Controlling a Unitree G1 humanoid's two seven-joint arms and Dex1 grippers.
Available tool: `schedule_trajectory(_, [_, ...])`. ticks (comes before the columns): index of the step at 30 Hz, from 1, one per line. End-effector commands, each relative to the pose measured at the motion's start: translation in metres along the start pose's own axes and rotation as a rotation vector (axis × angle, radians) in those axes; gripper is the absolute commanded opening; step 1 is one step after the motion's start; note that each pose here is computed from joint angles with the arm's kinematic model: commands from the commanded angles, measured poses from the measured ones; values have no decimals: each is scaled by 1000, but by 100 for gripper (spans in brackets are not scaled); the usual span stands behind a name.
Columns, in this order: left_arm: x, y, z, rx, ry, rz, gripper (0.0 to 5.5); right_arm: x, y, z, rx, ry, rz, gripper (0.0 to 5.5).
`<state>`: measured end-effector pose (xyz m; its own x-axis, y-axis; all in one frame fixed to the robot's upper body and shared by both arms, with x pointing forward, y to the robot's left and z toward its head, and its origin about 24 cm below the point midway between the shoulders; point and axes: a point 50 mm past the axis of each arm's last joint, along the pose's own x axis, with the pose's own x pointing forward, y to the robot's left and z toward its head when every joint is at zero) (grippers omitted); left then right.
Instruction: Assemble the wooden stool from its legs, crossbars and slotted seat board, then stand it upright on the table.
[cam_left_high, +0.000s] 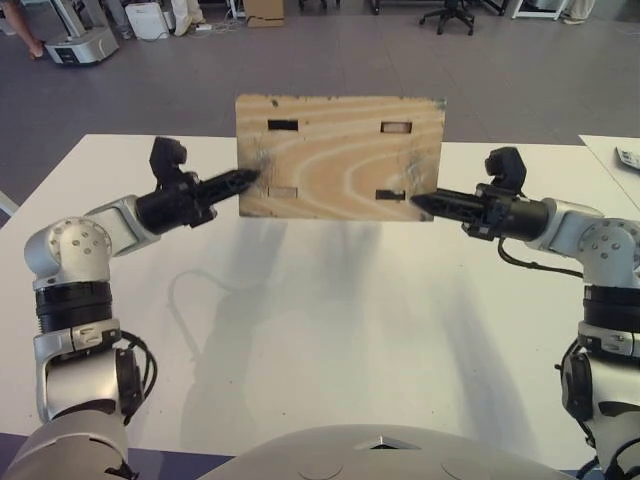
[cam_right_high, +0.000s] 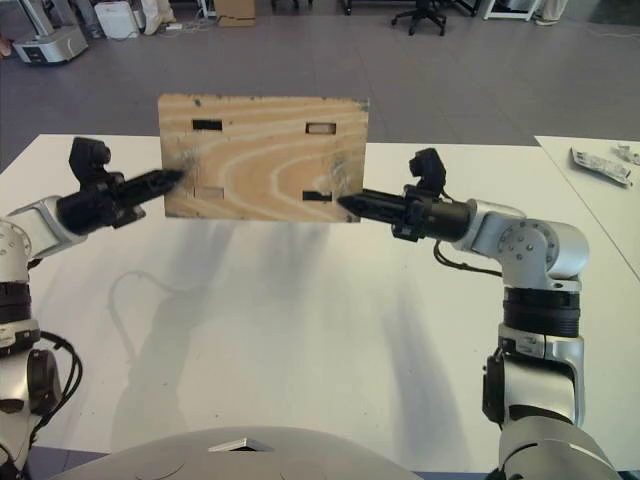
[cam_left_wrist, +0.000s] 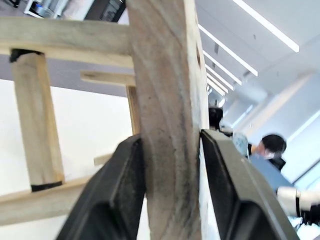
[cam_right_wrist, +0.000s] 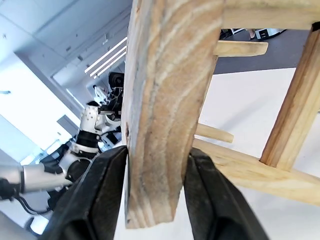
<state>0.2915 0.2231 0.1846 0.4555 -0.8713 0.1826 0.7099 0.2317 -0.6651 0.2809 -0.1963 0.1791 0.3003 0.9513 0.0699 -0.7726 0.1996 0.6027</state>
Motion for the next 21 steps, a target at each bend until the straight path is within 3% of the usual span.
schedule_trajectory(1, [46, -23, 28, -54, -63, 113, 158, 42, 39, 47, -8, 11, 105, 166])
schedule_trajectory(7, [45, 4, 27, -263, -291, 492, 158, 54, -11, 43, 268, 0, -337, 166])
schedule_trajectory(13, [41, 24, 2, -414, -305, 662, 158, 54, -50, 21, 504, -28, -760, 166])
schedule_trajectory(17, [58, 22, -11, -493, -290, 660, 158, 48, -67, 6, 654, -56, -898, 166])
schedule_trajectory(18, [60, 21, -12, -511, -292, 662, 190, 48, -68, 3, 671, -62, -891, 166])
schedule_trajectory(21, [52, 29, -24, -516, -240, 687, 247, 45, -66, 1, 687, -85, -881, 250])
